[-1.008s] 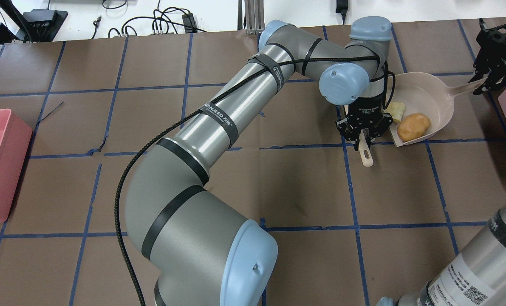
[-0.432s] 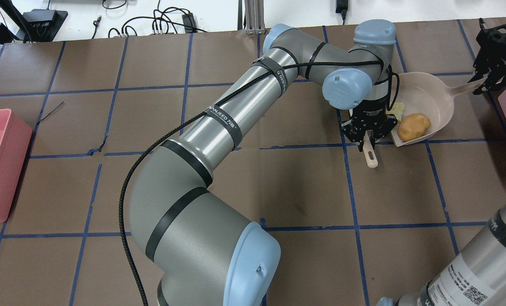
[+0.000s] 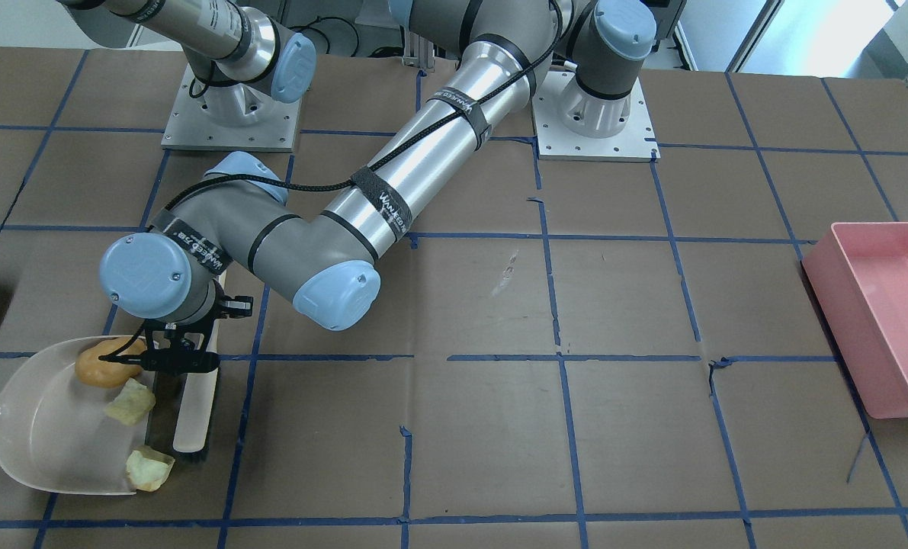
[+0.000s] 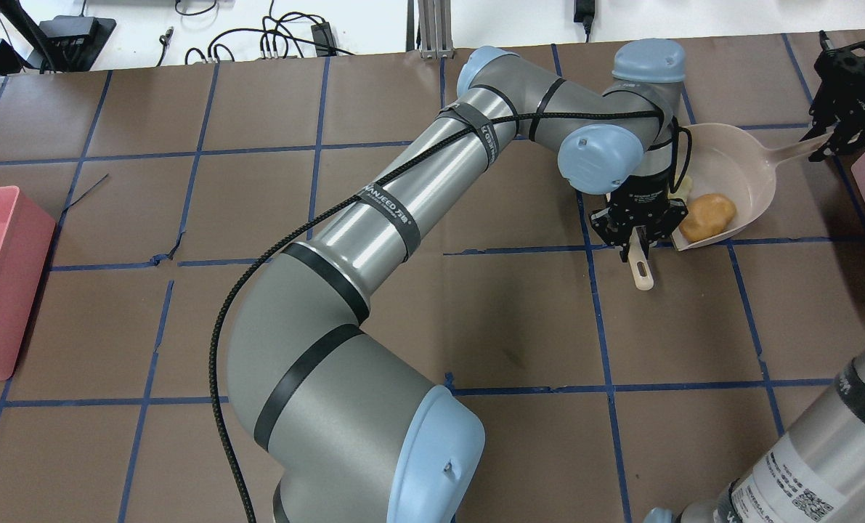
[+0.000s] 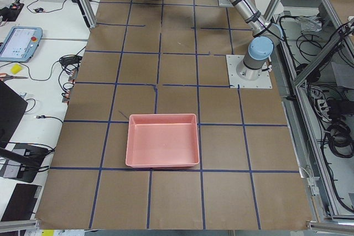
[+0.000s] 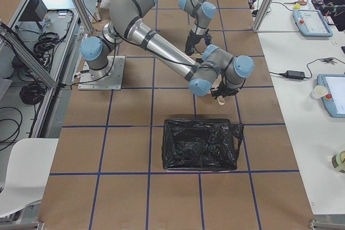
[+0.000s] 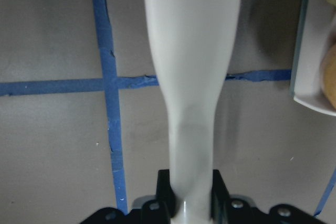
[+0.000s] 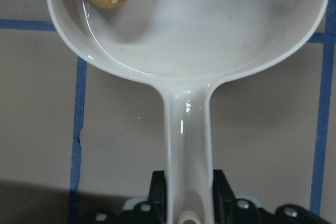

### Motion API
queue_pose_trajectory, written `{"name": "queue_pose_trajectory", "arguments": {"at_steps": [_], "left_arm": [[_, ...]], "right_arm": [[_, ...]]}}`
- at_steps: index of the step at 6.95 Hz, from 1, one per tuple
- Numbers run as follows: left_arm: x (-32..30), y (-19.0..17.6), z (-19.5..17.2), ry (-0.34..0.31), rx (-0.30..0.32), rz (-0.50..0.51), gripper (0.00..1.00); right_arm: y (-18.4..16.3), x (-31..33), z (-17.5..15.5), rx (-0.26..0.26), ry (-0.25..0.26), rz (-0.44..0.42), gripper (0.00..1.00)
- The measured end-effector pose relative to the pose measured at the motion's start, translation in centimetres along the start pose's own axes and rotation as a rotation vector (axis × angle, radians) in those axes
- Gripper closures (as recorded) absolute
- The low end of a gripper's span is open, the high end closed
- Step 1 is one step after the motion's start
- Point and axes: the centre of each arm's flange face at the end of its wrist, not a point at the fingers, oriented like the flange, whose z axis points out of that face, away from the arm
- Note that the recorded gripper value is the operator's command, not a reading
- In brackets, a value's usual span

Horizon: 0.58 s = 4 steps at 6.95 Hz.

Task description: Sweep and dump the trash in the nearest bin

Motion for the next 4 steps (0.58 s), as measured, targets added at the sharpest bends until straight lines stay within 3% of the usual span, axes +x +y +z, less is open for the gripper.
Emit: {"name": "queue_pose_trajectory", "arguments": {"at_steps": [4], "left_arm": [[0.16,0.16,0.2,-0.006,0.002,0.005,0.81]], "right_arm": [[0.01,0.02,0.05,0.001,0.0,0.0,0.99]]}}
